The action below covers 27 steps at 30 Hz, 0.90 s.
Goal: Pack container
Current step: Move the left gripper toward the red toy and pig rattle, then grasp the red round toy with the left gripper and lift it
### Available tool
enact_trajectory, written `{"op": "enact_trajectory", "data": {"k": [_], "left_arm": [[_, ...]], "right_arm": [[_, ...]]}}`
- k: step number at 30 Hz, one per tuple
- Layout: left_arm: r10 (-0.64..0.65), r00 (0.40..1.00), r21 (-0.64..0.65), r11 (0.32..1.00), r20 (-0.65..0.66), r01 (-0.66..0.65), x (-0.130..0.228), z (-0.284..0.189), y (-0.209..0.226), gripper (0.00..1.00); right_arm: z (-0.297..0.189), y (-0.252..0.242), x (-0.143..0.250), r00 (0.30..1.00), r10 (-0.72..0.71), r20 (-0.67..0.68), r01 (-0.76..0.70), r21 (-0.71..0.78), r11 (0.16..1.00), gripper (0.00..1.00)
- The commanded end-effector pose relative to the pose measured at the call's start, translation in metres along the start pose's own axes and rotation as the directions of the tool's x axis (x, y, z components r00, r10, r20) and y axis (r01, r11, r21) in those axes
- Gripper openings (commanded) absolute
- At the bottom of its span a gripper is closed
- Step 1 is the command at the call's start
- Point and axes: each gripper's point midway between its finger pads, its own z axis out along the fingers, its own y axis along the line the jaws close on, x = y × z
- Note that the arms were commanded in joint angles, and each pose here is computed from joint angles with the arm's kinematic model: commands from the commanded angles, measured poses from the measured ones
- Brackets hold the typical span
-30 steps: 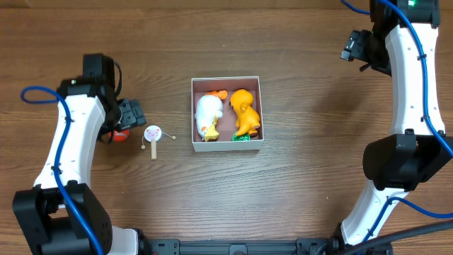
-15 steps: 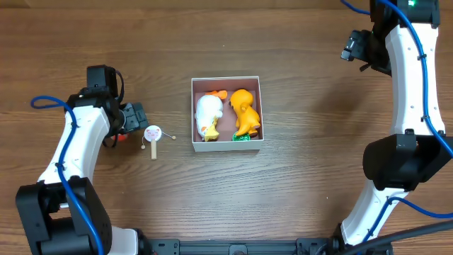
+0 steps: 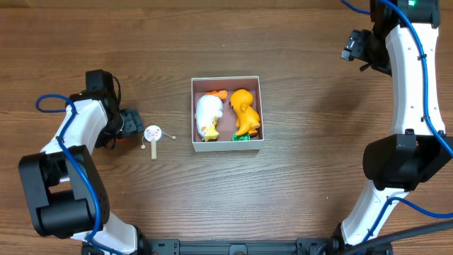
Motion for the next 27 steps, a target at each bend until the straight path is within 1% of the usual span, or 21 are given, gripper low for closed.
{"op": "enact_trajectory", "data": {"k": [1, 4, 5, 7, 8, 13, 15, 18, 19, 21, 22, 25, 27], "left_arm": [[0.018, 1.000, 0.019, 1.000, -0.016, -0.017, 0.002, 0.007, -0.002, 0.62], [0.017, 1.000, 0.022, 1.000, -0.002, -0.017, -0.002, 0.007, -0.003, 0.42], [0.017, 1.000, 0.023, 1.000, 0.003, -0.017, -0.003, 0.007, -0.003, 0.34], [0.016, 1.000, 0.024, 1.000, 0.011, -0.016, -0.005, 0.006, -0.004, 0.12], [0.016, 1.000, 0.025, 1.000, 0.015, -0.016, -0.007, 0.005, -0.004, 0.04], [0.015, 0.999, 0.047, 0.999, 0.035, -0.017, -0.022, -0.013, -0.009, 0.04], [0.026, 0.999, 0.108, 0.994, 0.035, -0.030, -0.030, -0.029, -0.021, 0.04], [0.080, 0.996, 0.260, 0.962, 0.043, -0.088, -0.038, -0.057, -0.052, 0.04], [0.110, 0.992, 0.345, 0.930, 0.061, -0.124, -0.043, -0.075, -0.071, 0.04], [0.134, 0.986, 0.434, 0.886, 0.096, -0.162, -0.049, -0.097, -0.096, 0.04], [0.172, 0.973, 0.530, 0.817, 0.152, -0.227, -0.054, -0.124, -0.127, 0.04], [0.241, 0.938, 0.605, 0.718, 0.249, -0.345, -0.055, -0.159, -0.168, 0.04], [0.289, 0.904, 0.618, 0.661, 0.316, -0.427, -0.052, -0.179, -0.196, 0.04]], "right_arm": [[-0.008, -0.003, -0.006, 0.999, 0.012, 0.031, -0.012, -0.002, 1.000, 1.00], [-0.008, -0.003, -0.006, 0.999, 0.012, 0.031, -0.012, -0.002, 1.000, 1.00], [-0.008, -0.003, -0.006, 0.999, 0.012, 0.031, -0.012, -0.002, 1.000, 1.00], [-0.008, -0.003, -0.006, 0.999, 0.012, 0.031, -0.012, -0.002, 1.000, 1.00], [-0.008, -0.003, -0.006, 0.999, 0.012, 0.031, -0.012, -0.002, 1.000, 1.00], [-0.008, -0.003, -0.006, 0.999, 0.012, 0.031, -0.012, -0.002, 1.000, 1.00], [-0.008, -0.003, -0.006, 0.999, 0.012, 0.031, -0.012, -0.002, 1.000, 1.00], [-0.008, -0.003, -0.006, 0.999, 0.012, 0.031, -0.012, -0.002, 1.000, 1.00], [-0.008, -0.003, -0.006, 0.999, 0.012, 0.031, -0.012, -0.002, 1.000, 1.00], [-0.008, -0.003, -0.006, 0.999, 0.012, 0.031, -0.012, -0.002, 1.000, 1.00], [-0.008, -0.003, -0.006, 0.999, 0.012, 0.031, -0.012, -0.002, 1.000, 1.00], [-0.008, -0.003, -0.006, 0.999, 0.012, 0.031, -0.012, -0.002, 1.000, 1.00], [-0.008, -0.003, -0.006, 0.999, 0.012, 0.031, -0.012, -0.002, 1.000, 1.00]]}}
